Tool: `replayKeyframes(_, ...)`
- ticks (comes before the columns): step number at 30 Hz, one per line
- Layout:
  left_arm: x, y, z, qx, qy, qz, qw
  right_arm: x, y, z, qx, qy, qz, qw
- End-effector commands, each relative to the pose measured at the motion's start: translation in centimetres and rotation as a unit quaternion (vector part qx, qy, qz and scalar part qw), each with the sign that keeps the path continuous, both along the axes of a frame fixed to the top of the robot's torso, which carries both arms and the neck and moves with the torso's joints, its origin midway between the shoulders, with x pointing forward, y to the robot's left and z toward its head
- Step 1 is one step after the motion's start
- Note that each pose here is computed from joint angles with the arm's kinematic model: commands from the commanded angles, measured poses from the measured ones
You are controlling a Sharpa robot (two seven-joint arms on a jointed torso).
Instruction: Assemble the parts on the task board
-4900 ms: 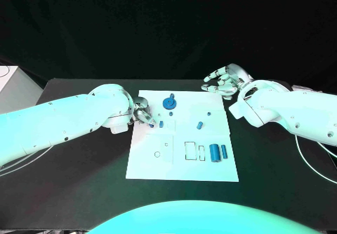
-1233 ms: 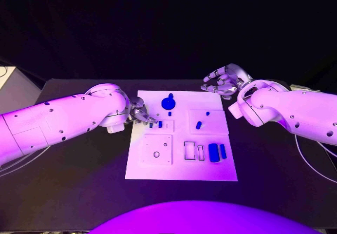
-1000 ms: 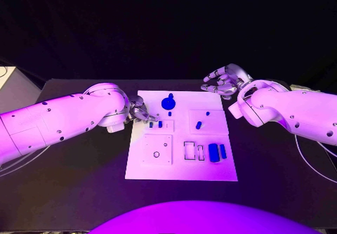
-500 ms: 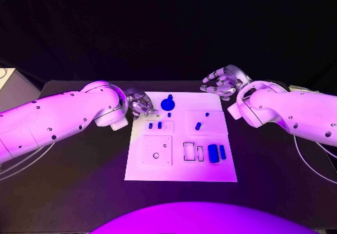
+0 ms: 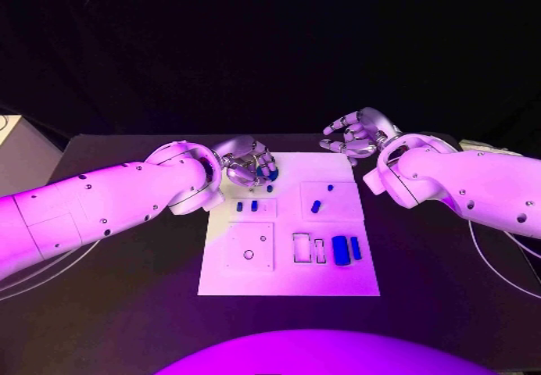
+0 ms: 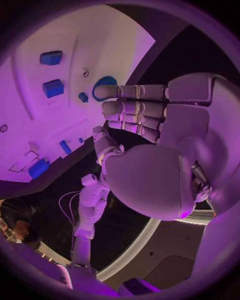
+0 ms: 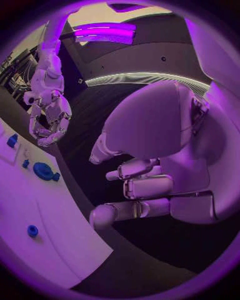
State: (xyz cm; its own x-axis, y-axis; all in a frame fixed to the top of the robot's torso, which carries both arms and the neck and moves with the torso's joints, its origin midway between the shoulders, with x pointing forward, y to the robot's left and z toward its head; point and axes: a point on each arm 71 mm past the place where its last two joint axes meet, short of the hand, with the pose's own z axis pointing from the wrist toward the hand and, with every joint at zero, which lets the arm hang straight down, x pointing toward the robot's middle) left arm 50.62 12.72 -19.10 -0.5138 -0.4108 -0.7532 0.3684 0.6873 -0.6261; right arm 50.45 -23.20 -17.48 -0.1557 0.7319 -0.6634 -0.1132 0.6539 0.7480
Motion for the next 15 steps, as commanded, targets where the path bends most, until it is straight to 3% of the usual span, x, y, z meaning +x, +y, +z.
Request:
replayKeyframes(1,-0.05,-0.8,0.24,0.024,-0.088,-0.052,0.994,0.0,0.2,0.3,0.012,-0.022,0.008,1.0)
replayKeyframes(15,1.05,-1.8,-1.59,0.131,-0.13,-0.077,0.98,0.2,0.2,0.5,0.052,-0.031,0.013,0.998)
